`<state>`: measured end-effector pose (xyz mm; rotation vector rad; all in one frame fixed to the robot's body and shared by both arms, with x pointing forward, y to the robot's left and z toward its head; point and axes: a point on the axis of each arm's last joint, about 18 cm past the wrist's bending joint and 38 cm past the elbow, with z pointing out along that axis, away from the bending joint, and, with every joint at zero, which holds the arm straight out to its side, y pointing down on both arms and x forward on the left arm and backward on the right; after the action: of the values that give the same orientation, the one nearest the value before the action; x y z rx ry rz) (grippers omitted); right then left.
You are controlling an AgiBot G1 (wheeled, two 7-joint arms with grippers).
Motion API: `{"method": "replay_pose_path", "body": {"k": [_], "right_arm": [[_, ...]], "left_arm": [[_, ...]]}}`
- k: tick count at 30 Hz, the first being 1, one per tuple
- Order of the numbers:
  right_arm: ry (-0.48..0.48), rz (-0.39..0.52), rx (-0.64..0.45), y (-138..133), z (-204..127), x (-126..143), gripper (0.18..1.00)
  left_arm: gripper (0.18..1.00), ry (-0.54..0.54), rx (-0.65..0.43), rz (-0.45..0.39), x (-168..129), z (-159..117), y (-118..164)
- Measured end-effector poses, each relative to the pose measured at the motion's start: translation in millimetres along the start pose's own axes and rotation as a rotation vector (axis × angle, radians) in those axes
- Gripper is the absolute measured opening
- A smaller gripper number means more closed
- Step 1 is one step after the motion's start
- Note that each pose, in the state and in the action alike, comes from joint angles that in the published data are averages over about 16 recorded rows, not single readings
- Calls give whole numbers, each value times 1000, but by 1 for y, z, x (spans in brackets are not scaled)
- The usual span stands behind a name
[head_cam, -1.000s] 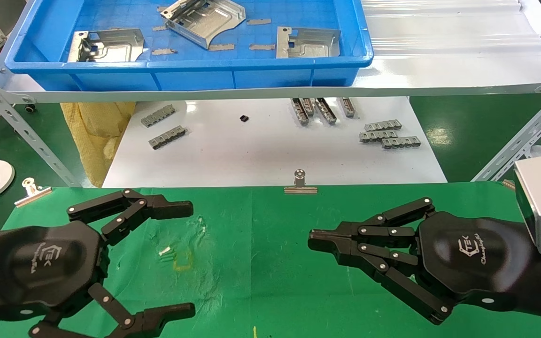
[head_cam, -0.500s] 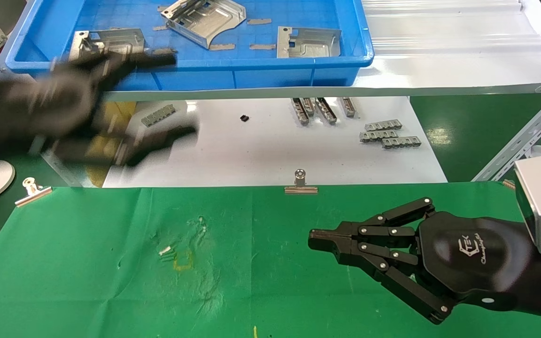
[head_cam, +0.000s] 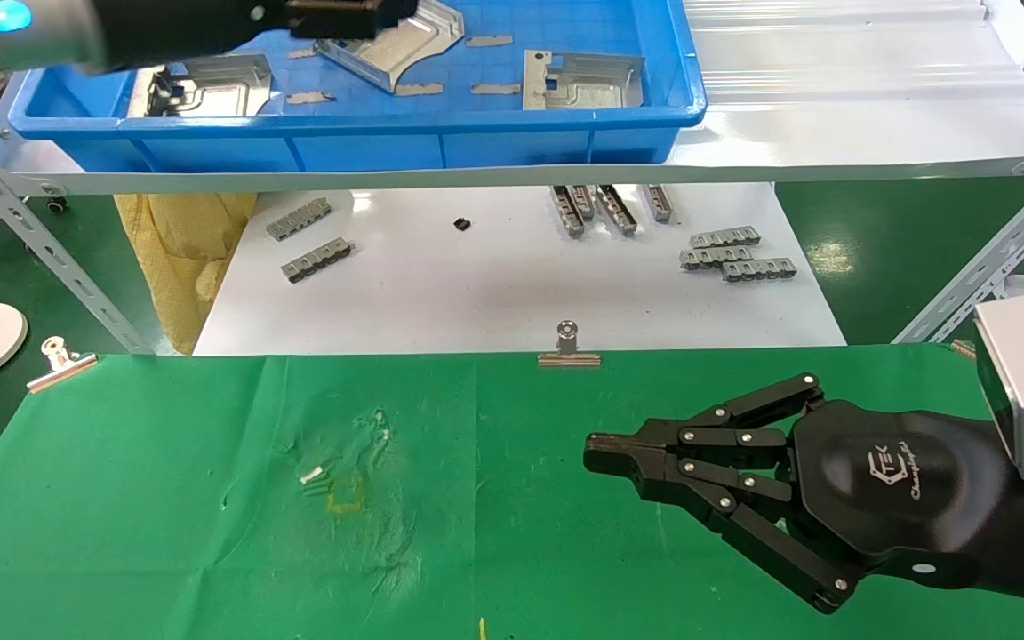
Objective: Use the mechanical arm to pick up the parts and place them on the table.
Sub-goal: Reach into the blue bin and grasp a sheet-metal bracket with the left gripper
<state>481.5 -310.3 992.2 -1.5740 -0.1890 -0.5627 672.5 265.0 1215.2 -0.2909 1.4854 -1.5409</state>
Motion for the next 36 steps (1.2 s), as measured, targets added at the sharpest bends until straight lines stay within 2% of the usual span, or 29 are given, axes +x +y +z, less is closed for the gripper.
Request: {"method": "replay_pose_path", "body": {"k": [8,21,27,33,36], "right_arm": [[0,0,0,0,0,0,192],[0,0,0,0,0,0,192],[0,0,0,0,0,0,192],[0,0,0,0,0,0,192],[0,0,0,0,0,0,195]], "left_arm": [[1001,-174,-89,9,-17,31,8],[963,-227,-148,31,-21,38,20],[900,-240,-138,35,-21,41,21],[803,-252,-125,31,-20,45,22],[729,-259,-122,27,-20,46,23]]}}
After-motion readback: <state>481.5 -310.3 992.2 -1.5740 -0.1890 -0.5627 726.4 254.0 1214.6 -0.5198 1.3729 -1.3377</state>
